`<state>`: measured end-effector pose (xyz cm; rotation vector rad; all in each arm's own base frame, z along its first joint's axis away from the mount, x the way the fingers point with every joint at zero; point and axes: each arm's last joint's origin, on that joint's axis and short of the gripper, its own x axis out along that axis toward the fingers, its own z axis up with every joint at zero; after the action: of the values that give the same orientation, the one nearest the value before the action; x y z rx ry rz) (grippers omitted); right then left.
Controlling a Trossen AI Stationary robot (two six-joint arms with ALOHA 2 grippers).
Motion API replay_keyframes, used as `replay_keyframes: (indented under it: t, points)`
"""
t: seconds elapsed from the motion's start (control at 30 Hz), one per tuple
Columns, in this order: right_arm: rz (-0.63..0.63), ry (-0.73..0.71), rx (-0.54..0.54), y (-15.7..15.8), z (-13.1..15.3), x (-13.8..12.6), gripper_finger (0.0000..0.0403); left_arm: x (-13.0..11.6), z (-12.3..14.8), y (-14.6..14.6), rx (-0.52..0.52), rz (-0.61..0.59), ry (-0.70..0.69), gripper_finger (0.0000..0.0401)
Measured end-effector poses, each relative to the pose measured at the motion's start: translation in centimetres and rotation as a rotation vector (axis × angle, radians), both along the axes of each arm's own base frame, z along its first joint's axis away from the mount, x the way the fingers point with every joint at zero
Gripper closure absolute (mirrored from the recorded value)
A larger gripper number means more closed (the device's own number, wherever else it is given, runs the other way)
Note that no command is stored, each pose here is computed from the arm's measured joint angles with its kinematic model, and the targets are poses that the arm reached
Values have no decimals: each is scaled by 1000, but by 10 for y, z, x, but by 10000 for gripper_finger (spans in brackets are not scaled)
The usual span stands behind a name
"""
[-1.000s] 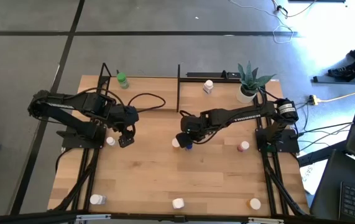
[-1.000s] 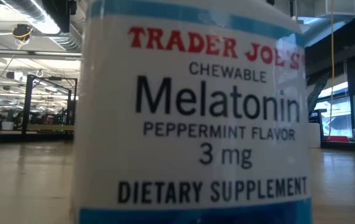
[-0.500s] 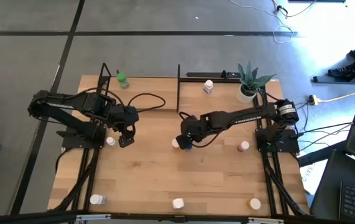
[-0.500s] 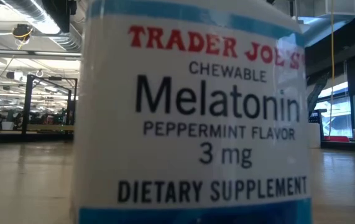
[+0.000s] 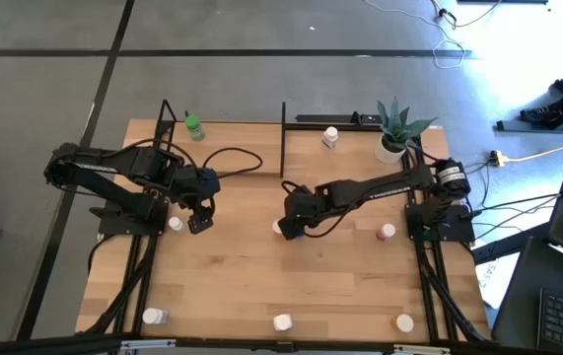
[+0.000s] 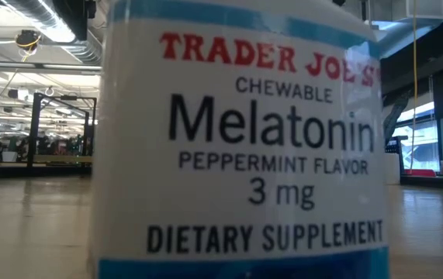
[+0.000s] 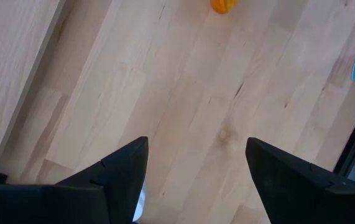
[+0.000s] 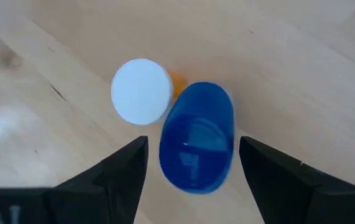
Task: Pick and place medicine bottles onto shelf by color
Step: Put the blue pill bottle on the shelf
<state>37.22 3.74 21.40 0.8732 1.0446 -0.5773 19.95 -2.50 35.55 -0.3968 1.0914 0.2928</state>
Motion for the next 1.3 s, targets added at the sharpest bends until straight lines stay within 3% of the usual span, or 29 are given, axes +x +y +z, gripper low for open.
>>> replay_keyframes:
  t: [0.6, 1.3]
  points:
    - [58, 77, -9, 1, -29, 8, 148, 2, 1, 0, -3, 0, -23, 136]
    - [125, 53, -28, 1, -29, 11, 148, 2, 1, 0, -4, 0, -27, 136]
